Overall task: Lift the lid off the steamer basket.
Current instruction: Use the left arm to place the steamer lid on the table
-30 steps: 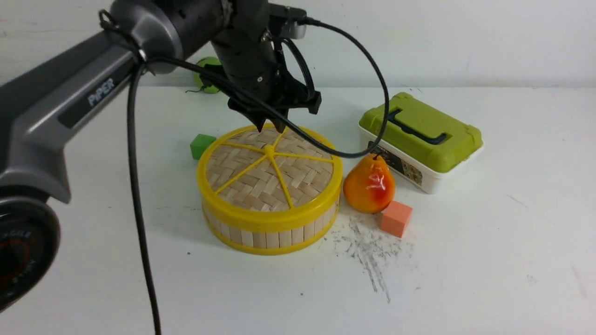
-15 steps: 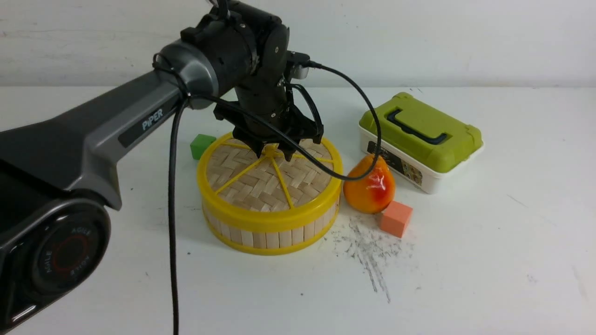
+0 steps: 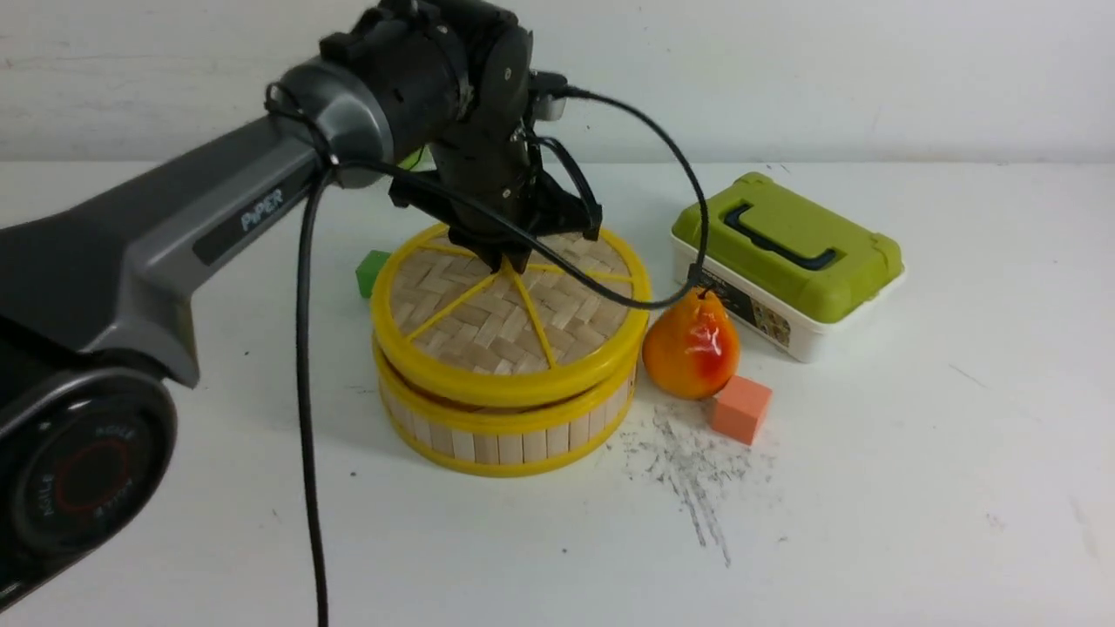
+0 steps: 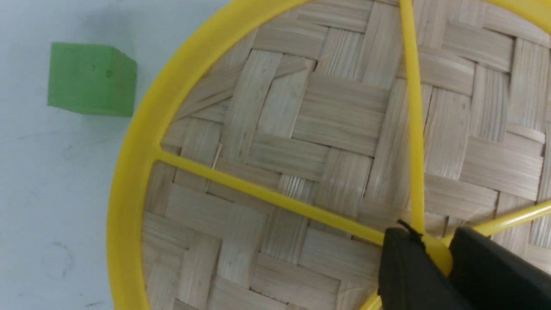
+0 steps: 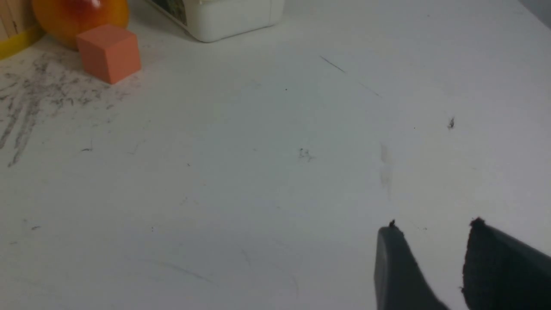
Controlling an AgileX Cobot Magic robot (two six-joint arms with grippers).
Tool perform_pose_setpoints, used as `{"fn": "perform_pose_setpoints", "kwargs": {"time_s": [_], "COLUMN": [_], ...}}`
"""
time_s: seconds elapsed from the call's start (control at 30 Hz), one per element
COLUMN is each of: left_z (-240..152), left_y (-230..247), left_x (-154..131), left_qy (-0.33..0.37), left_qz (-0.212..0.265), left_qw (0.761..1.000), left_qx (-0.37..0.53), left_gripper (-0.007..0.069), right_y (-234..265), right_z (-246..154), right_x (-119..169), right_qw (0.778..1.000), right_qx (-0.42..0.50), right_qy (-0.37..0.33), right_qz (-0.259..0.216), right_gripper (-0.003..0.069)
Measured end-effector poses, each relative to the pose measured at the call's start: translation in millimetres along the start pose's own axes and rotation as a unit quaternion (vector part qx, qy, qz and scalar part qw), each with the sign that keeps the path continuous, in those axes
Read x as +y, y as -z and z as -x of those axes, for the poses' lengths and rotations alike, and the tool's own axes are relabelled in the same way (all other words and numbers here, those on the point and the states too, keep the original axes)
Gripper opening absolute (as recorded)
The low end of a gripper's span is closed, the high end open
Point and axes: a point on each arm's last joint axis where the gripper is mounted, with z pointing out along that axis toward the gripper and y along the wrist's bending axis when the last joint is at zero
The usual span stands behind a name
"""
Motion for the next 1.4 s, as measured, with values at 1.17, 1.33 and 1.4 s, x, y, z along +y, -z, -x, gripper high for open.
{"fn": "perform_pose_setpoints", "kwargs": {"time_s": [1.17,1.33,1.4], "left_z": [-115.8,-117.1,-117.1], "left_y": [-46.1,-53.9,-54.0], "left_x": [211.6,212.3,212.2], "left_qy": [0.188,0.186,0.187], "left_qz": [0.116,0.115,0.114], "left_qw": [0.975,0.976,0.976], "left_qx": [0.004,0.004,0.004], "left_gripper": [0.0104,0.0104,0.0119], "right_y": [0.0,0.0,0.0], "right_z": [0.0,0.0,0.0], "right_x": [0.0,0.0,0.0], "right_qw": [1.0,1.0,1.0], "right_qx": [0.0,0.0,0.0], "right_qy": [0.0,0.0,0.0], "right_qz": [0.0,0.0,0.0], "right_gripper": [0.024,0.024,0.024]}}
